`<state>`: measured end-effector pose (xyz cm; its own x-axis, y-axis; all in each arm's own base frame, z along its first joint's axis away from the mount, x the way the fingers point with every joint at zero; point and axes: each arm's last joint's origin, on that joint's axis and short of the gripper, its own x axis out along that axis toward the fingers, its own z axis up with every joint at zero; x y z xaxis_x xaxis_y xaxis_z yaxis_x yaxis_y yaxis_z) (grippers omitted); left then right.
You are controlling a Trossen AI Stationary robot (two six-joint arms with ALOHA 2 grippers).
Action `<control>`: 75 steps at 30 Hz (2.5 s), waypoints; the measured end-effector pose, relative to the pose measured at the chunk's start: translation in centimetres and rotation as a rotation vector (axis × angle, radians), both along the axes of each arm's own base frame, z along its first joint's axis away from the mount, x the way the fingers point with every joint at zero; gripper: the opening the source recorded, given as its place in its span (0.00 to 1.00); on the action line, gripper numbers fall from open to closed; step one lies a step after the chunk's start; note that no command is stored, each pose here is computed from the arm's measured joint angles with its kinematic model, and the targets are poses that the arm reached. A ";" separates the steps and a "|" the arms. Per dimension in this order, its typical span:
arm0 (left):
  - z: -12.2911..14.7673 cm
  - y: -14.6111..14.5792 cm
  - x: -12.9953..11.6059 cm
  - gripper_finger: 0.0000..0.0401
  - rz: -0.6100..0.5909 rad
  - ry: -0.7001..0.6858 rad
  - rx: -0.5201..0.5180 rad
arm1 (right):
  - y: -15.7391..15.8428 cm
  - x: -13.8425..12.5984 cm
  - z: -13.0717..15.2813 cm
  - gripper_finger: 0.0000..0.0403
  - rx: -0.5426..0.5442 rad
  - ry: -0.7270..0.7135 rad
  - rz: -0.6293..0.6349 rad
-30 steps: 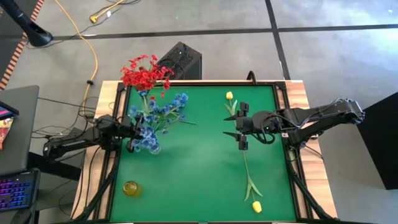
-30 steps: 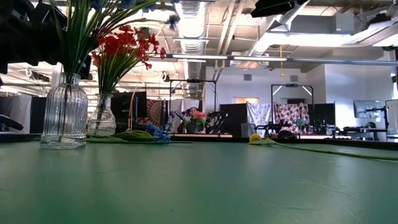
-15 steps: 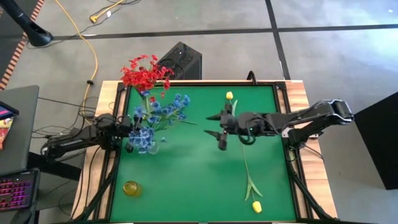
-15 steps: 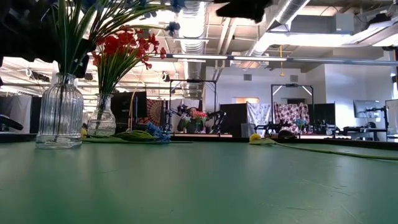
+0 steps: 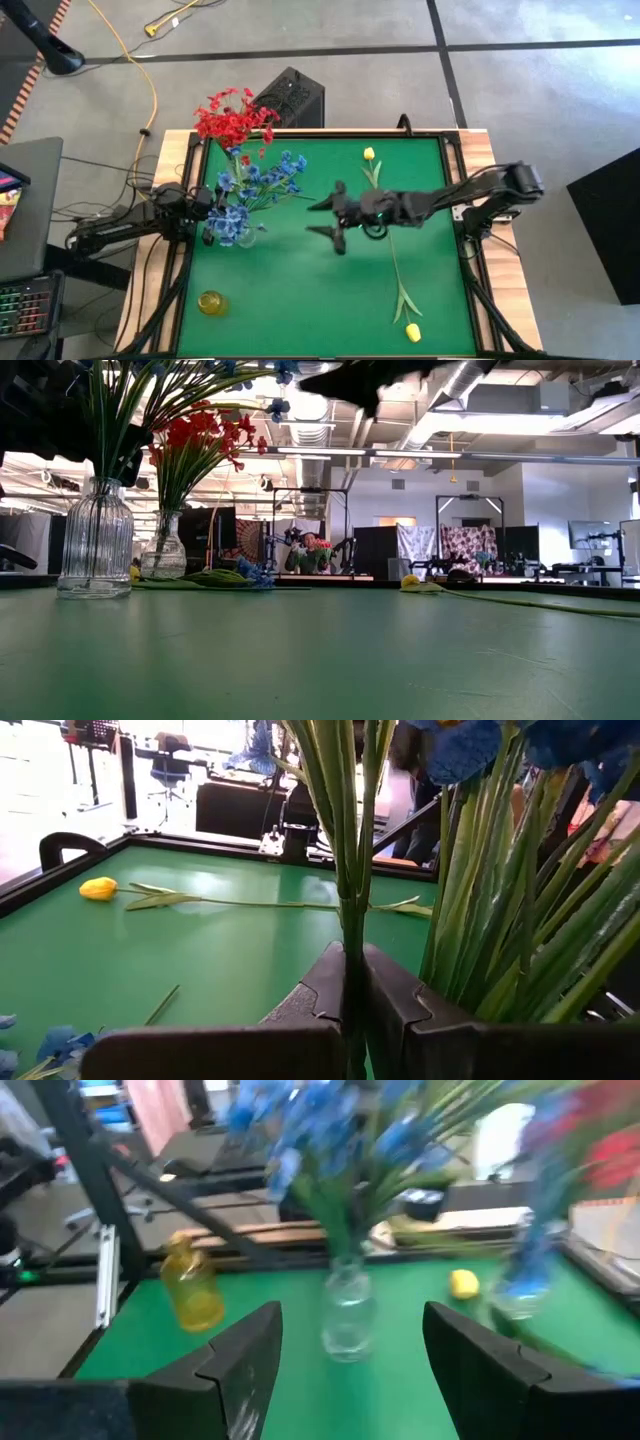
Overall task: Sort flowers into vase by color
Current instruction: Put the bottom blue flowers into the bottom transparent vase
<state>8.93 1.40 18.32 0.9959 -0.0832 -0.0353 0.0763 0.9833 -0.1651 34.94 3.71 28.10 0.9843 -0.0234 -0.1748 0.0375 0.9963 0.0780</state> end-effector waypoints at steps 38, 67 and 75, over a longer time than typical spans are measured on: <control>0.0 -0.1 0.0 0.00 -0.034 0.000 -0.034 | -3.3 9.7 -1.9 0.29 -0.063 -0.203 -0.038; 2.9 0.1 -1.4 0.32 0.166 0.049 -0.107 | -3.1 9.7 -1.9 0.07 -0.198 -0.194 -0.020; 3.9 0.2 -2.0 0.32 0.268 0.052 -0.215 | -2.9 9.7 -2.0 0.06 -0.327 -0.192 0.072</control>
<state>6.90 1.59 22.17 0.9806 0.1705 -0.0963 -0.1942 0.9095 -0.3677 44.63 0.84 26.06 0.9996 0.0234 0.0181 -0.0182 0.9691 -0.2458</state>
